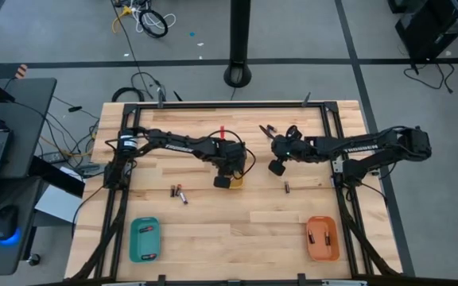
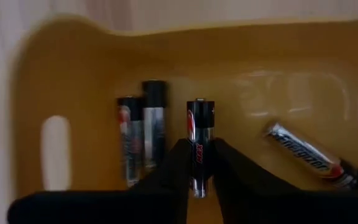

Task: Sort batteries
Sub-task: Put the silver battery into the yellow bin, then put the brown battery into the orange bin

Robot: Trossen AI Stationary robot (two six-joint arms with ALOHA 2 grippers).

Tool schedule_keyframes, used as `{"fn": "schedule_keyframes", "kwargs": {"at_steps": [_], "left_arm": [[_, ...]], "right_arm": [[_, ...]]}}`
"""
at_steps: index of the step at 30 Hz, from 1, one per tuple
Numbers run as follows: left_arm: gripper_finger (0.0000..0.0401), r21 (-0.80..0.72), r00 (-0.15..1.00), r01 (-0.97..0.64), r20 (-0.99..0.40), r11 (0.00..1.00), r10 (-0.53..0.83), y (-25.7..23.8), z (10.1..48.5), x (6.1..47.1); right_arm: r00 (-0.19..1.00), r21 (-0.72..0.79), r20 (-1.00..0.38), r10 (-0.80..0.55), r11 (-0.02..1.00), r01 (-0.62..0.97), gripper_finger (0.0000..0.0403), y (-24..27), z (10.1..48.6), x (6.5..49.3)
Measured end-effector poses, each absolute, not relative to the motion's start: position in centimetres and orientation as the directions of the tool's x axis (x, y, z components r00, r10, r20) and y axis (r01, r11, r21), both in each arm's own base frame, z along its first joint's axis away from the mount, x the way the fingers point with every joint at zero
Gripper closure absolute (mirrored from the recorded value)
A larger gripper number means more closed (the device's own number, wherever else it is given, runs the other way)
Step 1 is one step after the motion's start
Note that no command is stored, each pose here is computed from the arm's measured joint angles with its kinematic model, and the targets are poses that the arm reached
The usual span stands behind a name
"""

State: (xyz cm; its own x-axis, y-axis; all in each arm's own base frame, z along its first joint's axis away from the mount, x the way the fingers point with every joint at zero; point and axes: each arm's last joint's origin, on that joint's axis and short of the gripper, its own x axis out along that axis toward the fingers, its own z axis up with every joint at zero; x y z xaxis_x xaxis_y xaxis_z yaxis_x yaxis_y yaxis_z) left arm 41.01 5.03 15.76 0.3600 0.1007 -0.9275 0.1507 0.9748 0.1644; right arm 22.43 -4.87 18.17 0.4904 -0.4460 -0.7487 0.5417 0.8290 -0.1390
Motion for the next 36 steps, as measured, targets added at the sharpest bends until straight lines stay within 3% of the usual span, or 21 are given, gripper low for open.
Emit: {"fn": "schedule_keyframes", "kwargs": {"at_steps": [7, 18, 25, 36], "left_arm": [[0.0314, 0.206, 0.452, 0.126, -0.882, 0.97, 0.129, 5.2, 18.7, 42.0], [0.0365, 0.205, 0.751, 0.067, -0.655, 0.976, 0.086, 5.2, 22.3, 39.8], [0.0372, 0.194, 0.902, 0.038, -0.428, 0.98, 0.049, 4.5, 22.6, 35.1], [0.0372, 0.125, 0.968, -0.028, -0.244, 0.992, 0.058, 4.3, 21.7, 27.6]], "right_arm": [[0.458, -0.141, -0.754, -0.47, 0.798, 0.586, 0.0377, -6.9, 18.2, 21.9], [0.514, -0.089, -0.755, -0.406, 0.841, 0.534, 0.0336, -10.8, 18.2, 21.1], [0.455, -0.139, -0.782, -0.426, 0.831, 0.539, 0.0293, -13.1, 16.5, 20.9], [0.411, -0.141, -0.799, -0.438, 0.802, 0.58, 0.029, -16.4, 13.7, 20.7]]}}
